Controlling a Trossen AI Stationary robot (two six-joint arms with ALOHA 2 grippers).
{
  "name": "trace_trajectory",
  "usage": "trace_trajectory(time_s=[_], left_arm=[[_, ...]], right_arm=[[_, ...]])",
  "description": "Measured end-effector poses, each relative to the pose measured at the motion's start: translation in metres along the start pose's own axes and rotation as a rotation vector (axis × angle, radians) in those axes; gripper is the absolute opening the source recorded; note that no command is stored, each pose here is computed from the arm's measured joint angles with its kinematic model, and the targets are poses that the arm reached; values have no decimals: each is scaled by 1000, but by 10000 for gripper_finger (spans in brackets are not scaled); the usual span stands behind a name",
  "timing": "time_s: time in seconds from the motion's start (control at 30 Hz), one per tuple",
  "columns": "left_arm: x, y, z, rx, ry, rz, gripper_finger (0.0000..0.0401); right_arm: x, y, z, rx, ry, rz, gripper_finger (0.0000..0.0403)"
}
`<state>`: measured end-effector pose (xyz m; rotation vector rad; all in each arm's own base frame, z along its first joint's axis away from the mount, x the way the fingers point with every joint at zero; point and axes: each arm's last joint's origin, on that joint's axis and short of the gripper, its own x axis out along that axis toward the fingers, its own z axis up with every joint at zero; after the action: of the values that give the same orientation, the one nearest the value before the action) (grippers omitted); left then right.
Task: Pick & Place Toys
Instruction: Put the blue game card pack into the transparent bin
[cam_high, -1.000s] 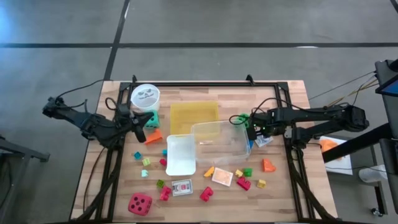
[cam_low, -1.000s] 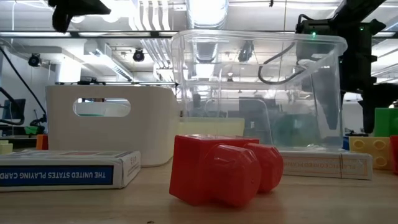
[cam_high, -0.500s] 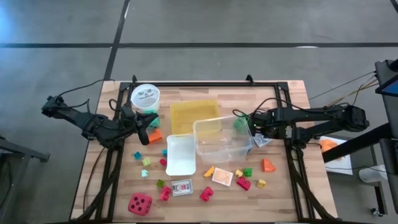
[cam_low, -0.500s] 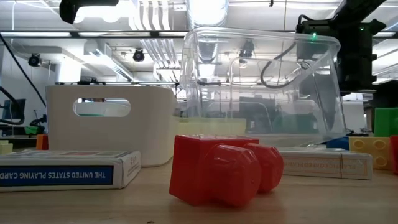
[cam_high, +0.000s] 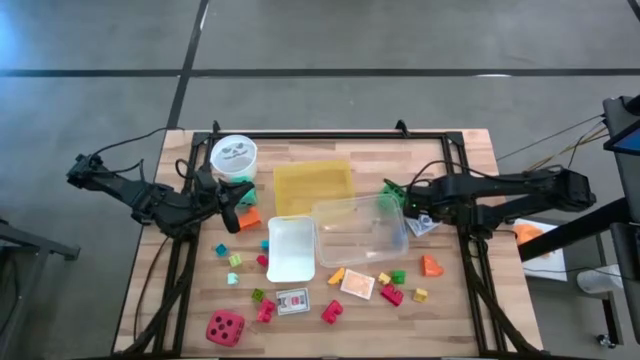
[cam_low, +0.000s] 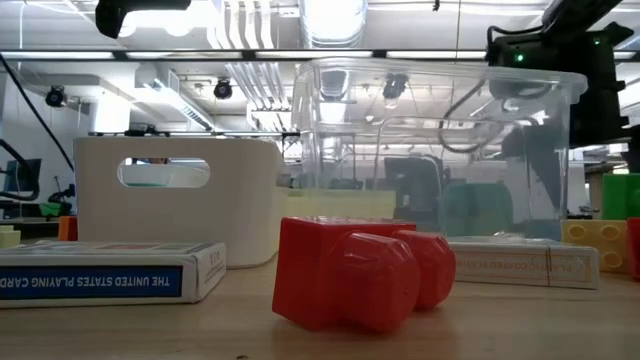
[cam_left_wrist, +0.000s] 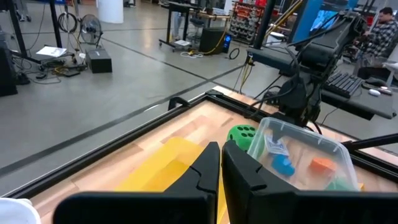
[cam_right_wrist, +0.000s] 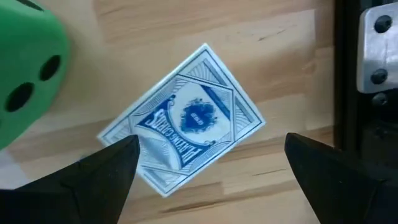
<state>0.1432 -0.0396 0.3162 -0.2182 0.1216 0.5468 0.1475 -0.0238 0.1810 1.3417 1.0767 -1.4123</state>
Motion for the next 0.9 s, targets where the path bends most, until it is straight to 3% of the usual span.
trace_trajectory(time_s=[0.2,0.4,0.73,0.9], left_arm=[[0,0,0,-1,0,0,14],[0,0,0,-8,0,0,14],[0,0,0,-9,0,-1,14],[0,0,0,-10,-1,-1,14]], right_arm=[[-9,-5,3,110,-78,90,396],[-15,-10,5,365,-118,164,396],[-9,-4,5,400,-139,148,396],[-2,-1,-3,576,-113,106,396]])
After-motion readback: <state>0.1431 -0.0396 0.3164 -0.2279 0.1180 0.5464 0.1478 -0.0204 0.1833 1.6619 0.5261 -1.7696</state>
